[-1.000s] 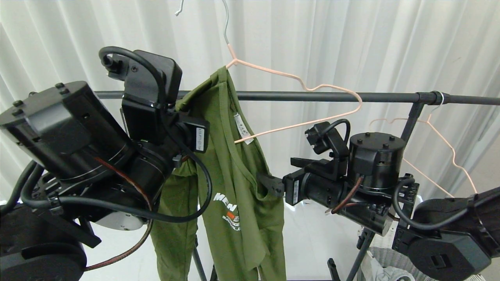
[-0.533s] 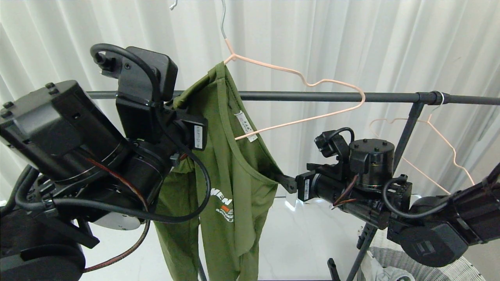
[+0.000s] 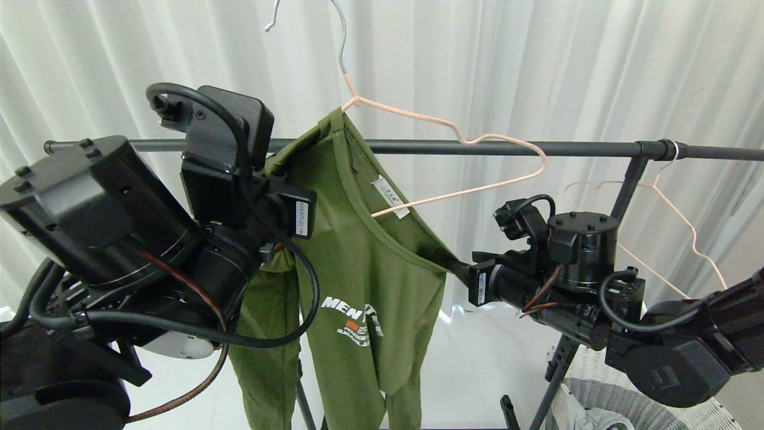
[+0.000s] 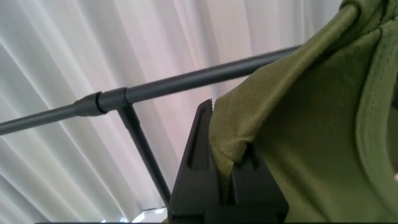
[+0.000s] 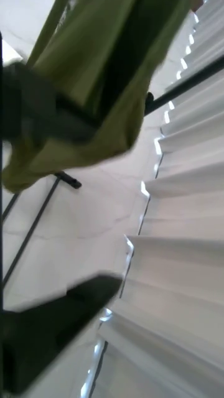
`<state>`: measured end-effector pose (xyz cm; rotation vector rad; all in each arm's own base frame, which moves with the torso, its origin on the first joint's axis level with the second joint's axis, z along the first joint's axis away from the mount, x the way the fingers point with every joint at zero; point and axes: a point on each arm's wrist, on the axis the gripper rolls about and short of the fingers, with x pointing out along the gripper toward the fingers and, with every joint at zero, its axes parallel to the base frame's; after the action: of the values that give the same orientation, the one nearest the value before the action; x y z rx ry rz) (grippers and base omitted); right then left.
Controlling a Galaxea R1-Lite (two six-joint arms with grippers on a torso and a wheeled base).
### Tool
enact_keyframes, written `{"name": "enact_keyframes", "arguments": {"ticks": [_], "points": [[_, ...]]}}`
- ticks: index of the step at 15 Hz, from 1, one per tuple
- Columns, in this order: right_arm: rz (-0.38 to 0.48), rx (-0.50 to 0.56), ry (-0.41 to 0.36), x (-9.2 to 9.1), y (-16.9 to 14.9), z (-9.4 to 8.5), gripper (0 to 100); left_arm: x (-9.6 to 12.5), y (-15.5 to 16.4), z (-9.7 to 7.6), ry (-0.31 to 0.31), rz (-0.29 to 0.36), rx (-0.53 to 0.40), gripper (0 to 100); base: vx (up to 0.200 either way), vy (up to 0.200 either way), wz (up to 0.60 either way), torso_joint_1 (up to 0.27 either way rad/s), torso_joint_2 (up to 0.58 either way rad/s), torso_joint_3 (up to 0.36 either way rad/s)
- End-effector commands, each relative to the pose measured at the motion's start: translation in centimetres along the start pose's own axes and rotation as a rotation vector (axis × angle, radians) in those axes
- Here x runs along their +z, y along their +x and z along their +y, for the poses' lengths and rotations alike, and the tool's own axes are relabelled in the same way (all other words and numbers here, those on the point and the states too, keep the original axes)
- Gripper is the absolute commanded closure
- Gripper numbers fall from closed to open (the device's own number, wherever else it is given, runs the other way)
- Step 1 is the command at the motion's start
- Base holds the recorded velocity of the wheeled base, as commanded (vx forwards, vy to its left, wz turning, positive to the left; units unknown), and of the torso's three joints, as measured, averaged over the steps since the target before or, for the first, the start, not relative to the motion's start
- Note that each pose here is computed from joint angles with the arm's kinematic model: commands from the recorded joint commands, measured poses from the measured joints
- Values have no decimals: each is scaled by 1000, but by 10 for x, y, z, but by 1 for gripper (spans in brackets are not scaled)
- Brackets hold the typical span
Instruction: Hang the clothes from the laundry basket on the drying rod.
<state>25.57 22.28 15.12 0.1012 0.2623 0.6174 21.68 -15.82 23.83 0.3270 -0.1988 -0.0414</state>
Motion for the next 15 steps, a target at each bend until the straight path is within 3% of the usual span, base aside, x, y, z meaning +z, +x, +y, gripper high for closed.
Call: {"name": "enact_keyframes", "arguments": {"ticks": [1, 7, 15], "points": [[-35, -10, 5, 11, -7, -4, 100, -7, 1, 4, 21, 22, 16, 100, 0, 0, 0, 0, 0, 0], [-147, -56, 23, 44, -29, -25, 100, -35, -5, 12, 78, 102, 30, 100, 0, 0, 0, 0, 0, 0], [-205, -39, 23, 61, -47, -27, 100, -62, -12, 18, 144, 192, 33, 100, 0, 0, 0, 0, 0, 0]]}}
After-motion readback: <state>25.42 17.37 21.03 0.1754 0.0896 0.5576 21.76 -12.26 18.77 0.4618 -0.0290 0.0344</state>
